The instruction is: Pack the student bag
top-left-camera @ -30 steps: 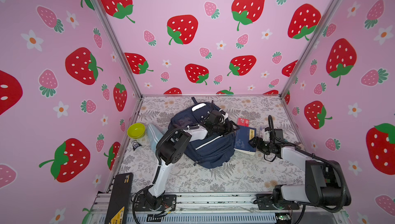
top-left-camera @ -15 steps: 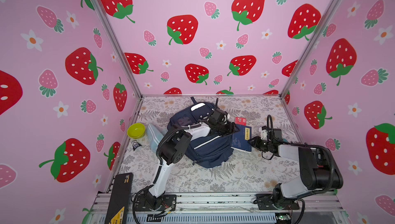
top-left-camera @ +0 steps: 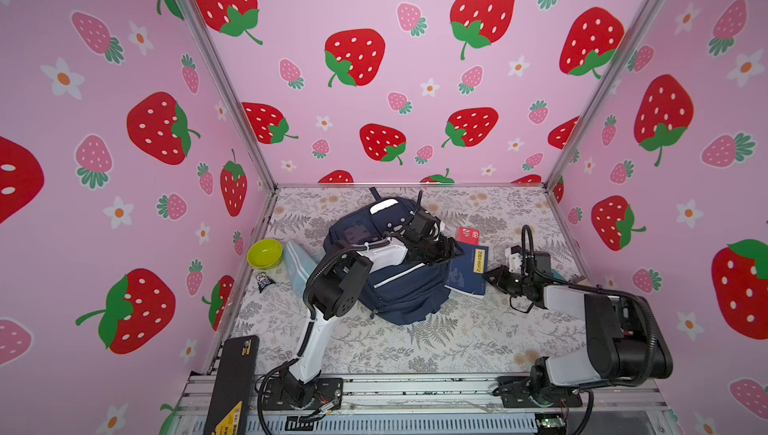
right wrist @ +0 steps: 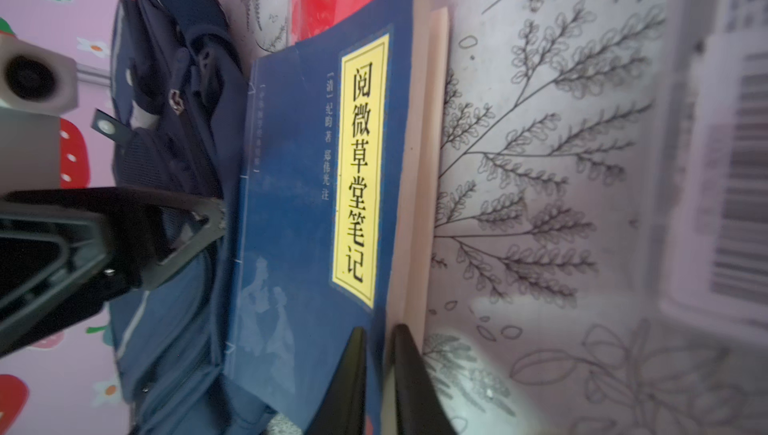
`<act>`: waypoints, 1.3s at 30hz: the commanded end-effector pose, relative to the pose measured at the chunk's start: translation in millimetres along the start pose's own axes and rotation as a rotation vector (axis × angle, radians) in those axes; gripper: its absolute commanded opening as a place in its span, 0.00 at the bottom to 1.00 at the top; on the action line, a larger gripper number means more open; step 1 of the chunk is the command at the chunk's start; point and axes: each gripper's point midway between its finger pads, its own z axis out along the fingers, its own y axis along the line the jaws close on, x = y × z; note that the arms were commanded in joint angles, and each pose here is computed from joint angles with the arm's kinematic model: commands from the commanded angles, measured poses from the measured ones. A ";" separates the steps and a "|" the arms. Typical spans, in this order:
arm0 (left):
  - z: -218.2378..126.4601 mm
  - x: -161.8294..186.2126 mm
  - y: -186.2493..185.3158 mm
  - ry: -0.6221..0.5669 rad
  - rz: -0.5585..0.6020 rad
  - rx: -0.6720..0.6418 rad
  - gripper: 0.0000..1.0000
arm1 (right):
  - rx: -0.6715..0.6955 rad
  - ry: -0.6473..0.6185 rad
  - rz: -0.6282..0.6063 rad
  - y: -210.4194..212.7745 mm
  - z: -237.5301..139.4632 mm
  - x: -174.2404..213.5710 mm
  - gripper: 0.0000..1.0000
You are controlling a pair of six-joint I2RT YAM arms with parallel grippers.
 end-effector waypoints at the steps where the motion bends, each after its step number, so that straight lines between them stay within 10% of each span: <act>1: 9.0 25.5 43.4 0.067 -0.087 -0.104 0.73 | -0.078 0.034 -0.008 17.2 -0.5 7.3 0.23; 16: -7.8 -30.8 -8.7 0.116 0.234 -0.231 0.77 | 0.212 0.112 0.068 -44.3 11.0 23.0 0.15; 27: 12.2 -57.2 43.3 0.134 0.279 -0.395 0.84 | 0.253 0.156 0.090 -58.5 18.4 31.9 0.10; 39: 49.5 -17.2 55.4 0.281 0.180 -0.250 0.78 | 0.246 0.168 0.096 -59.1 22.5 33.2 0.09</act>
